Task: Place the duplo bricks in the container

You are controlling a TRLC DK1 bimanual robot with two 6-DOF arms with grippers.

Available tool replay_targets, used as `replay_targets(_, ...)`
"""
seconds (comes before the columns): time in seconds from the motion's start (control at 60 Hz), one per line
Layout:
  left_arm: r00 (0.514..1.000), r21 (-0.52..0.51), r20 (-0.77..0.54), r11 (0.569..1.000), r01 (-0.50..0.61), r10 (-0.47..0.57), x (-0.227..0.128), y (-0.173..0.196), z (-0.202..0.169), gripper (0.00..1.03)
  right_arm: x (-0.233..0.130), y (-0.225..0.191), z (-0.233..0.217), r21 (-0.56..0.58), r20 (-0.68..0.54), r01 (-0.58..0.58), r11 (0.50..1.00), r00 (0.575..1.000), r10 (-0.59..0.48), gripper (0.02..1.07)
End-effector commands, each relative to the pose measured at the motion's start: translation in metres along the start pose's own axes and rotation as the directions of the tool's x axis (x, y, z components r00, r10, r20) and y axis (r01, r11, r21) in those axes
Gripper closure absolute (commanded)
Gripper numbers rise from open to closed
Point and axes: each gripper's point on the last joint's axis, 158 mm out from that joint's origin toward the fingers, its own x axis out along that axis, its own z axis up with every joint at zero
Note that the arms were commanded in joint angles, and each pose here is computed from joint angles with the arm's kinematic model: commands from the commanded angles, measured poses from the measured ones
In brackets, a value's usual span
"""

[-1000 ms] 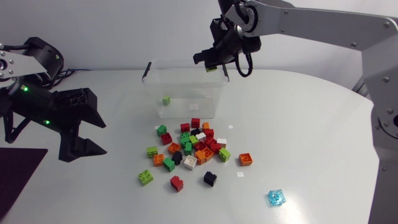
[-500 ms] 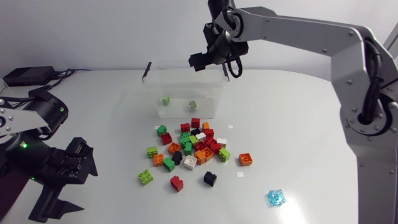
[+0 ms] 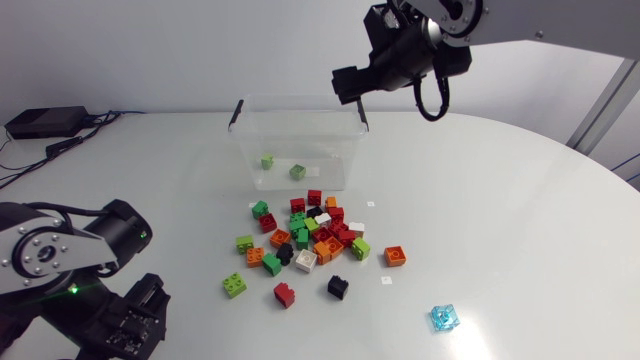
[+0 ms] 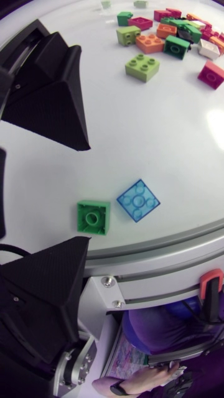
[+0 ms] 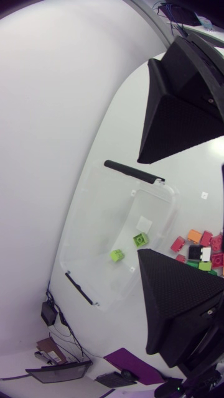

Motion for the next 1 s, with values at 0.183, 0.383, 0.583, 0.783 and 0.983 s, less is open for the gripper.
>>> replay_targets(0.183,0.995,-0.007,-0.028,0.995,0.099,-0.100,0.032,-0.025,-0.001,0.12,-0.013,-0.011,-0.032,0.008,-0.025,0.001,1.000,1.000,-0.001,0.08)
replay_targets(0.383,0.993,-0.022,-0.033,0.993,0.116,-0.117,0.047,-0.030,-0.002,0.31,-0.029,-0.014,-0.049,0.014,-0.032,0.002,1.000,0.999,-0.002,0.08)
replay_targets(0.583,0.999,-0.053,-0.023,0.998,0.044,-0.045,0.046,-0.004,0.000,0.74,-0.049,-0.005,-0.078,-0.019,-0.059,-0.012,1.000,0.998,0.011,0.08)
replay_targets(0.783,1.000,-0.086,-0.014,0.996,0.008,-0.009,0.038,0.018,-0.002,0.76,-0.073,0.000,-0.137,-0.059,-0.168,-0.021,0.998,0.986,0.011,0.08)
replay_targets(0.983,0.999,-0.142,0.005,0.989,-0.040,0.041,0.025,0.046,-0.001,0.79,-0.096,0.006,-0.213,-0.057,-0.426,-0.052,0.997,0.904,0.023,0.09)
